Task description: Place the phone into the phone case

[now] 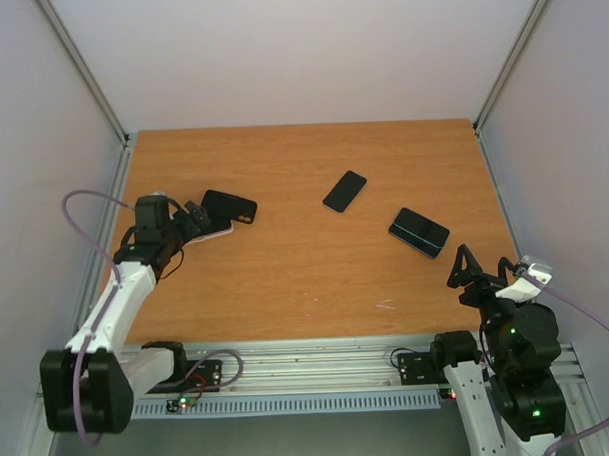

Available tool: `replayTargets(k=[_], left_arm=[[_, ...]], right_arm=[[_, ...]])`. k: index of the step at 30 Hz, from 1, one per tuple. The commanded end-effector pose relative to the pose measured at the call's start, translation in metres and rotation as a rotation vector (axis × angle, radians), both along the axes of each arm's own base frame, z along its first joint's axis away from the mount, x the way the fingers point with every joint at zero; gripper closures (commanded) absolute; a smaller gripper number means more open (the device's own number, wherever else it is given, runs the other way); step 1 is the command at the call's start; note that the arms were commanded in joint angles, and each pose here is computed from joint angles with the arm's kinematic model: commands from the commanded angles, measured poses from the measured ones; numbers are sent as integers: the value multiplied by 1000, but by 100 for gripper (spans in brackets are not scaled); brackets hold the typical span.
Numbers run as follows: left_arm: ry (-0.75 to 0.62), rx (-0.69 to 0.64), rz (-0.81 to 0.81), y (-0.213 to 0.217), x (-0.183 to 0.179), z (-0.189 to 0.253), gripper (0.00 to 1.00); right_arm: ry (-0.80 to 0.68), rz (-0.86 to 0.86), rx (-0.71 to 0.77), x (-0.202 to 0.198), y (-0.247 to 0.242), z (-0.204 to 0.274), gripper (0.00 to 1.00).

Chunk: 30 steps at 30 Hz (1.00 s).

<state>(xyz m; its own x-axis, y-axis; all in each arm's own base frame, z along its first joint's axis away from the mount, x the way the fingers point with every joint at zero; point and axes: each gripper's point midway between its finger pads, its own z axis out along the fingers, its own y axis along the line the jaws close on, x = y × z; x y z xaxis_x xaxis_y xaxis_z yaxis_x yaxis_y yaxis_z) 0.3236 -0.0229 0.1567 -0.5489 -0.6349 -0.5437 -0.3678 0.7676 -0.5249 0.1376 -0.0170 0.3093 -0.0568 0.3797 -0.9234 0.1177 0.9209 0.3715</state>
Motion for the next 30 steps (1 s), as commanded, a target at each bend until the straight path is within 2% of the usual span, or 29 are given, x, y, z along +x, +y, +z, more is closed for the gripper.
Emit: replayTargets(k=[1, 8, 12, 20, 24, 26, 30], left_arm=[[-84, -135, 33, 3, 47, 11, 4], [-10, -239, 20, 5, 95, -30, 13], [-4, -300, 36, 6, 119, -46, 22], [48, -352, 36, 1, 142, -84, 44], [51, -379, 42, 0, 144, -94, 49], [55, -386, 35, -2, 144, -98, 55], [53, -385, 23, -3, 144, -99, 74]], right_arm=[[-42, 24, 0, -1, 4, 7, 2], [-46, 37, 1, -1, 6, 8, 2], [-48, 43, -1, -1, 7, 9, 1], [-52, 55, -1, -1, 8, 10, 2], [-54, 56, -1, -2, 8, 11, 1], [-53, 57, -1, -2, 8, 11, 2], [-53, 63, -2, -1, 9, 11, 2]])
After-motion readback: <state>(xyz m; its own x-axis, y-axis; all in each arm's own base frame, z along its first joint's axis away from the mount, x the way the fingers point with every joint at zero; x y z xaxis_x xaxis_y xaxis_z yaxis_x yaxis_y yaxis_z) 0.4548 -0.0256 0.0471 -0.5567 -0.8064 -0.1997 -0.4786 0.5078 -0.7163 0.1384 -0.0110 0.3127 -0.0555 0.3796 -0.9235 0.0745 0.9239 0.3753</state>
